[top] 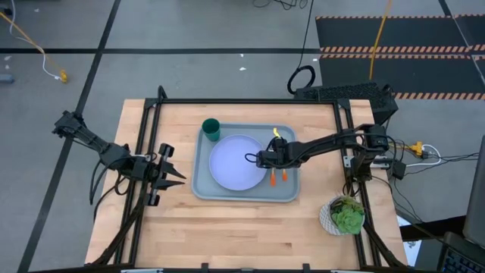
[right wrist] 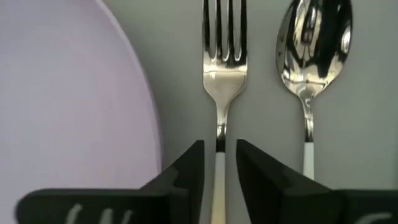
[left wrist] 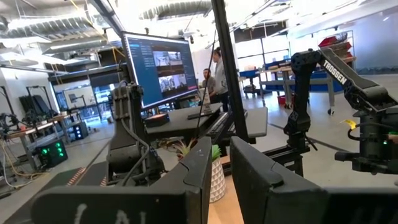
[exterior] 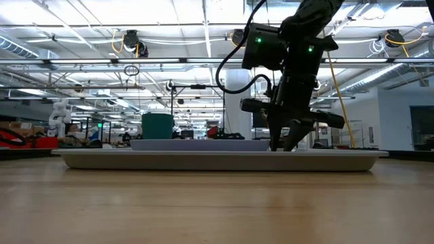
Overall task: Pick and place plate/cup/fork/spoon on tray
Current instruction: Adjust the gray serving tray
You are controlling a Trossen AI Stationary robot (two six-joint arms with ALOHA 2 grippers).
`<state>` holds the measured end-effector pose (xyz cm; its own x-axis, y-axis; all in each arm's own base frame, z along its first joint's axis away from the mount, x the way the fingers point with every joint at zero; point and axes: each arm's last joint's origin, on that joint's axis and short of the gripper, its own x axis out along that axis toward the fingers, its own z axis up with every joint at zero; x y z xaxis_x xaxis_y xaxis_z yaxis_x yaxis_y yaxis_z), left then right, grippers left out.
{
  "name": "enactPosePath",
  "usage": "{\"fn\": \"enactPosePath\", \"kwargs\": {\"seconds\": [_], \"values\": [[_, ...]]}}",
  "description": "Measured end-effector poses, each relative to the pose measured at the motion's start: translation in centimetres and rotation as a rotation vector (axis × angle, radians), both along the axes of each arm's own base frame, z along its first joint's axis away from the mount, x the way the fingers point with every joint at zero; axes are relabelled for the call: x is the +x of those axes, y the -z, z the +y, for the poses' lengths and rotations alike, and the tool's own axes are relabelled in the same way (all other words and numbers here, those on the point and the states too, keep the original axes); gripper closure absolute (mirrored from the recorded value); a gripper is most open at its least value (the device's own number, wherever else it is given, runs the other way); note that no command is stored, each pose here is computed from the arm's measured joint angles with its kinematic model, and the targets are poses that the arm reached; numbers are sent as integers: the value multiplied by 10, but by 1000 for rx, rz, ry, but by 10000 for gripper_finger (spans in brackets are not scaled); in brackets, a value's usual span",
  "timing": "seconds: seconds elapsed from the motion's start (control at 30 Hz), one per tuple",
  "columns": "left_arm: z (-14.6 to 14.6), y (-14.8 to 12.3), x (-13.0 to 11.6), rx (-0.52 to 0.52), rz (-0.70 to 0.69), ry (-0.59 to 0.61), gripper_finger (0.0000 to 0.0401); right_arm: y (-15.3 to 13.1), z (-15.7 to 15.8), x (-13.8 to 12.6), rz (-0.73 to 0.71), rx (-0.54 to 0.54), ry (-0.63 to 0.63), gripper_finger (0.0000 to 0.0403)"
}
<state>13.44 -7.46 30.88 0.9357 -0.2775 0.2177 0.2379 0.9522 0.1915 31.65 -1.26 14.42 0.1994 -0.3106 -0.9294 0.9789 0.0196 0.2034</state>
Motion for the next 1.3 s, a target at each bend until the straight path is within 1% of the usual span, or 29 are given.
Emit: {"fn": "enactPosePath", "kwargs": {"seconds": [0.17, 0.3, 0.63, 1.17, 1.3], "values": [[0, 0, 0, -1, 0, 0, 339, 0, 0, 0, -2, 1, 3, 281], [0, 0, 0, -1, -1, 0, 339, 0, 0, 0, -3, -23, 10, 270], [0, 0, 0, -1, -1, 0, 339, 0, -1, 0, -3, -30, 11, 274], [0, 0, 0, -1, 0, 0, 339, -1, -4, 0, 10, -135, 7, 275], [0, 0, 0, 0, -1, 0, 339, -1, -4, 0, 17, -143, -9, 275]]}}
